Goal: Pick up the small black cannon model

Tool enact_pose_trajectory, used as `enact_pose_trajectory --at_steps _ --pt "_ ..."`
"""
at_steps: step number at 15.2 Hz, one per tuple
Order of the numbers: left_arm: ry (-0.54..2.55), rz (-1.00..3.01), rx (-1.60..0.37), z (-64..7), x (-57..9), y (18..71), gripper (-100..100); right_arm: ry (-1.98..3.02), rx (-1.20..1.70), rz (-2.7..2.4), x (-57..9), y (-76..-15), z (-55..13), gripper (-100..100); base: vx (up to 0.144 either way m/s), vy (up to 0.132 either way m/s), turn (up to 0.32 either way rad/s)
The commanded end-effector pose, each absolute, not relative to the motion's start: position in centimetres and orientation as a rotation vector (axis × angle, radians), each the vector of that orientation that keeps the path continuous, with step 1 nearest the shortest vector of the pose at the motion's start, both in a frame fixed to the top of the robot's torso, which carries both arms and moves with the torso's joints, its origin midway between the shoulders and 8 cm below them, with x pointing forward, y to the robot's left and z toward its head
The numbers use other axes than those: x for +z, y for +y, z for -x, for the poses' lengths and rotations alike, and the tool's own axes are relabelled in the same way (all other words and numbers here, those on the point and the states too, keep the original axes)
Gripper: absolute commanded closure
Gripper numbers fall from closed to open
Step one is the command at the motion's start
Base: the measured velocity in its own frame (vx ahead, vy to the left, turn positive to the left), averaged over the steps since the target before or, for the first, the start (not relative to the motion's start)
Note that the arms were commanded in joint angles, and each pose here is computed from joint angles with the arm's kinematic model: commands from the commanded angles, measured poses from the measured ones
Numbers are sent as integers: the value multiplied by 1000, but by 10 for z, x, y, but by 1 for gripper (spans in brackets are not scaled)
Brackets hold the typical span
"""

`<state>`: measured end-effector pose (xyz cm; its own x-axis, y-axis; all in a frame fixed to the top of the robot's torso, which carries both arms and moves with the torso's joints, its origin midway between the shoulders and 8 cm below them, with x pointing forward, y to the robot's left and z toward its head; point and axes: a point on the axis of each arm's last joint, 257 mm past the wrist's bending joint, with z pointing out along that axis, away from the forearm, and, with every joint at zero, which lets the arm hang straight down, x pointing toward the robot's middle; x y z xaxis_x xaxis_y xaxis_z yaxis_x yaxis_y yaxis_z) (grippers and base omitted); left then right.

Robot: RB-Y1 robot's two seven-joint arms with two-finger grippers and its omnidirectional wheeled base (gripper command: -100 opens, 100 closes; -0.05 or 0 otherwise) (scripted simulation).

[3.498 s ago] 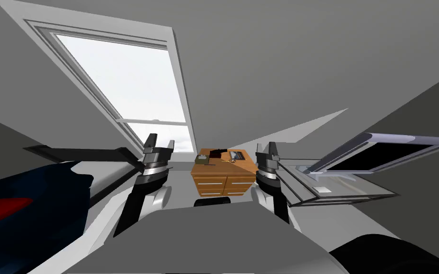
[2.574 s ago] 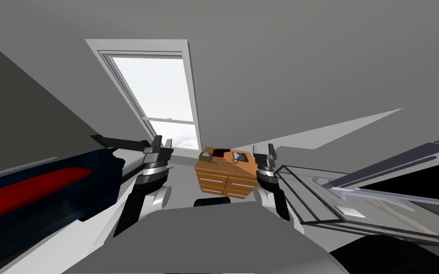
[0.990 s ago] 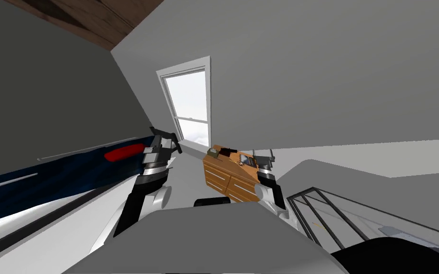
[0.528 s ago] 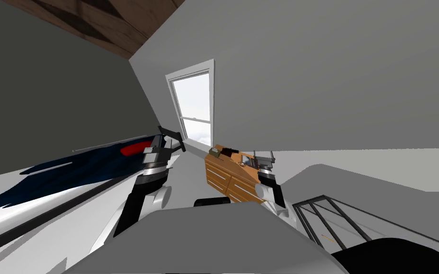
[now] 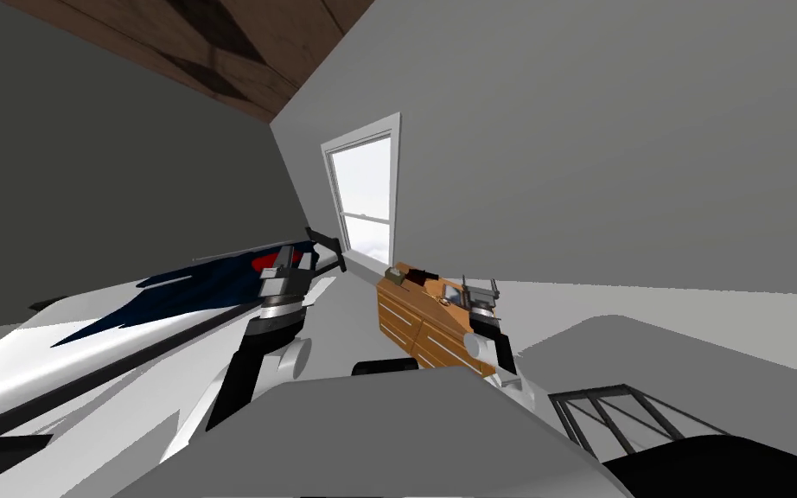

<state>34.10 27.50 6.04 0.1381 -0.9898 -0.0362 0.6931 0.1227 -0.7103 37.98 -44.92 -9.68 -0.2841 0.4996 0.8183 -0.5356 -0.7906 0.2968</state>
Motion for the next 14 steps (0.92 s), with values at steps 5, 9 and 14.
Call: enact_pose_trajectory --at_steps 5,9,14 --pt "591 622 -1337 -341 60 275 0 -227 2179 -1408 -119 -474 -384 -100 -44 -44 195" --pt "591 622 -1337 -341 60 275 0 -343 2220 -1451 -133 -488 -386 -100 -39 -35 182" --pt "591 622 -1337 -341 60 275 0 -483 2271 -1488 -147 -502 -387 -100 -37 -33 157"
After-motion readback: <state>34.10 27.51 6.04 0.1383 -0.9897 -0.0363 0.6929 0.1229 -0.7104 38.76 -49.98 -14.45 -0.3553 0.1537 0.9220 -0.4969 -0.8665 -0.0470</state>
